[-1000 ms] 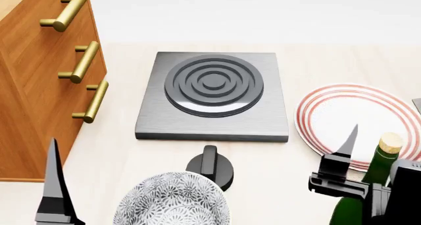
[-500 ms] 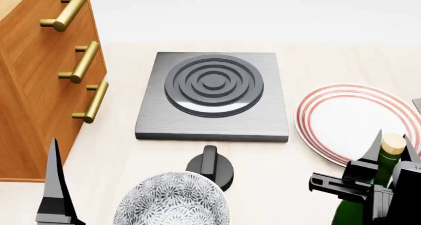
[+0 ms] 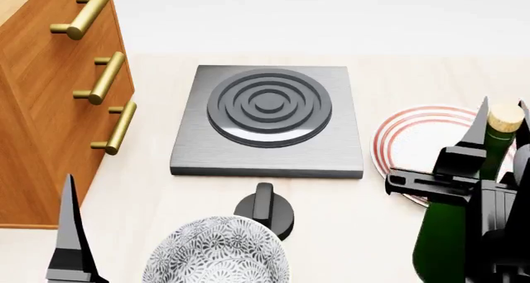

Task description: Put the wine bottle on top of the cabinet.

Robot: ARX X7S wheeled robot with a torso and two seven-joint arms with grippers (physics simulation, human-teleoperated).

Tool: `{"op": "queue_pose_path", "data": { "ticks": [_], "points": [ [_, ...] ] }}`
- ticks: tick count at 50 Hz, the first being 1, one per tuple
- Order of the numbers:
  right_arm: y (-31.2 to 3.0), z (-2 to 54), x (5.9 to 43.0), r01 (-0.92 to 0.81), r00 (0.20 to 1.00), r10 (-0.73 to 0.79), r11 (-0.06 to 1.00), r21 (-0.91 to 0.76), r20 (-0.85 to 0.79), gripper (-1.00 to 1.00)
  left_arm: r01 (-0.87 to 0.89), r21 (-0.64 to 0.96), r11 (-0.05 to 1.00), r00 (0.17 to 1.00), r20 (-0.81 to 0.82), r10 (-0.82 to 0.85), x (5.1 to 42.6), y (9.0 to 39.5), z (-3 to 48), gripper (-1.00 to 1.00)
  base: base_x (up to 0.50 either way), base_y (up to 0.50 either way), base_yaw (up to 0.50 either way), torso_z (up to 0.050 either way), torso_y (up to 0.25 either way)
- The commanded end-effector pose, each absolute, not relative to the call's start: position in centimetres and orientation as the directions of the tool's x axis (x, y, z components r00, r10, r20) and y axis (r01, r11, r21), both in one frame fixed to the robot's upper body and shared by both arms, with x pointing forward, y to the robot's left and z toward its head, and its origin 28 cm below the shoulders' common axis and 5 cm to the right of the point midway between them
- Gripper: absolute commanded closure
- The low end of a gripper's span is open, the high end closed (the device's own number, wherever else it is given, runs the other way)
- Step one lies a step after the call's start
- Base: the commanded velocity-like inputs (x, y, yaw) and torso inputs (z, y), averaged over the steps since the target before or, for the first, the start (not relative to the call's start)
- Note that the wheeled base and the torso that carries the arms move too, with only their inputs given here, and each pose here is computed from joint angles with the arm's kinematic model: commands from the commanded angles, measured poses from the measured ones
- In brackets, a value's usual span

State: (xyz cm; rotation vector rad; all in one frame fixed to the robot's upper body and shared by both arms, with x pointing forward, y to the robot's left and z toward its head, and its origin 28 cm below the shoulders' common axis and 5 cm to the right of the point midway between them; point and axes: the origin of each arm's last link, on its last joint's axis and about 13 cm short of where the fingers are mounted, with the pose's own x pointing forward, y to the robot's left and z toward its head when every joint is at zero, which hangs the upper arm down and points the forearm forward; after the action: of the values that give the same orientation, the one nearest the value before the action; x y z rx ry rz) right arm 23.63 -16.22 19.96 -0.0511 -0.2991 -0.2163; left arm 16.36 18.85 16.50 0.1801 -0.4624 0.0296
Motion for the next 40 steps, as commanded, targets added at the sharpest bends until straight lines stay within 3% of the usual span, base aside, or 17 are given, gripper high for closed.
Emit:
{"op": "queue_pose_path", "data": {
  "ticks": [1, 14, 40],
  "points": [
    [-16.3, 23.5, 24.0, 0.216, 0.902, -0.198, 0.976, -0.006, 0.383, 1.00, -0.029, 0.144, 0.989, 0.882, 0.469, -0.043, 16.1, 18.9, 16.9, -1.00, 0.00, 0.00, 0.00, 0.000, 0.000],
    [-13.6, 26.1, 24.9, 0.038, 0.912, -0.013, 0.998, -0.051, 0.411, 1.00, -0.032, 0.157, 0.987, 0.890, 0.453, -0.043, 16.2, 18.9, 16.8, -1.00, 0.00, 0.00, 0.00, 0.000, 0.001],
    [-10.8, 25.3, 26.7, -0.089, 0.913, 0.096, 0.995, -0.037, 0.397, 1.00, -0.003, 0.179, 0.984, 0.909, 0.411, -0.072, 16.2, 18.8, 16.6, -1.00, 0.00, 0.00, 0.00, 0.000, 0.000]
  ]
}}
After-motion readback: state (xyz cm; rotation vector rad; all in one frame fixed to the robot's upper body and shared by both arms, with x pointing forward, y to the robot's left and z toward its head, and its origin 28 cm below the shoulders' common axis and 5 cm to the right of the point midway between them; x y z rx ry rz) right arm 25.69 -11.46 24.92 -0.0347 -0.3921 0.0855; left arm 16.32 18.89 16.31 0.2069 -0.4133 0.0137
